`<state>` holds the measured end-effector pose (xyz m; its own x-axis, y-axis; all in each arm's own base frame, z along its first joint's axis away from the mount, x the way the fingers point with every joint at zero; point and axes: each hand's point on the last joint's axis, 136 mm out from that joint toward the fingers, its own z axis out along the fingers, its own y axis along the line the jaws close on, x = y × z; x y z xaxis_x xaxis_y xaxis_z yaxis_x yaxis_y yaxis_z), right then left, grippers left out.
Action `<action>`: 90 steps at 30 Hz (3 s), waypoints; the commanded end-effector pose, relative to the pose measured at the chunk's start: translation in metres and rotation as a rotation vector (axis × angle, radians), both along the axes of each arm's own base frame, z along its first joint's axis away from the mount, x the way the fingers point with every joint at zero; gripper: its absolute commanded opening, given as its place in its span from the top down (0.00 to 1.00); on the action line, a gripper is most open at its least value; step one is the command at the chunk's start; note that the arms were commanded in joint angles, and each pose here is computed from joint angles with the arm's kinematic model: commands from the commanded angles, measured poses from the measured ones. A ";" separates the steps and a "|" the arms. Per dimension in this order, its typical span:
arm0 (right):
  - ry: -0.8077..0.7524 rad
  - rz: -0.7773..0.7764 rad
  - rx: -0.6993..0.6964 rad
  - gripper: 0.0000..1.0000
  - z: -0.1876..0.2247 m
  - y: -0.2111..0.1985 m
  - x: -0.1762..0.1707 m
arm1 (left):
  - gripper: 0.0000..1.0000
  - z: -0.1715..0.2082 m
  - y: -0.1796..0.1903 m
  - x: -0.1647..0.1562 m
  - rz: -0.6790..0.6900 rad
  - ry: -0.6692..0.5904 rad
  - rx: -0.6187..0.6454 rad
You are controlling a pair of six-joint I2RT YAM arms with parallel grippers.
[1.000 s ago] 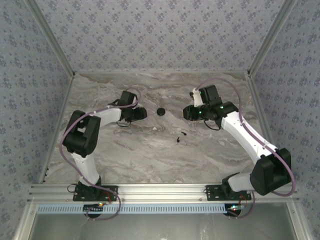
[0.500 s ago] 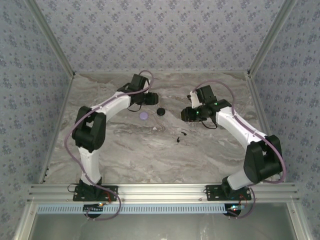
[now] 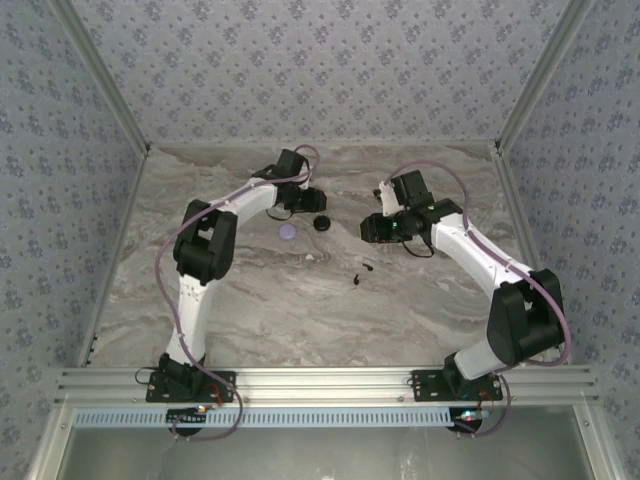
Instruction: Insert the wireless bluetooth earbuds into the charging case
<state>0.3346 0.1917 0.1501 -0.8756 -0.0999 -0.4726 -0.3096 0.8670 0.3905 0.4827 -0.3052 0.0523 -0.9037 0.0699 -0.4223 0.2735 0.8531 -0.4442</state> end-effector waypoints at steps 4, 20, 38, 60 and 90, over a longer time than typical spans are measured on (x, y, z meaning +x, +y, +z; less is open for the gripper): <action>0.030 -0.001 -0.004 0.61 -0.008 -0.003 -0.002 | 0.57 -0.009 -0.015 -0.016 -0.079 0.062 -0.027; 0.046 -0.004 -0.020 0.60 -0.014 -0.006 -0.005 | 0.71 -0.010 -0.024 -0.043 -0.146 0.096 -0.018; 0.100 0.028 0.024 0.60 -0.033 0.007 -0.001 | 0.65 0.027 -0.024 -0.059 -0.170 0.042 -0.043; 0.220 0.177 0.115 0.64 -0.073 0.068 0.052 | 0.56 0.069 0.040 -0.115 0.174 -0.014 -0.143; 0.312 0.195 0.143 0.70 -0.113 0.095 0.081 | 0.52 -0.007 0.019 -0.108 0.283 0.114 -0.278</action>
<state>0.4178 0.2848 0.0400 -0.9448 -0.2242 -0.2389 -0.3243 0.7429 0.5856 0.3708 -0.2746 0.0414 -0.9112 -0.2951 -0.2876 -0.0393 0.7570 -0.6523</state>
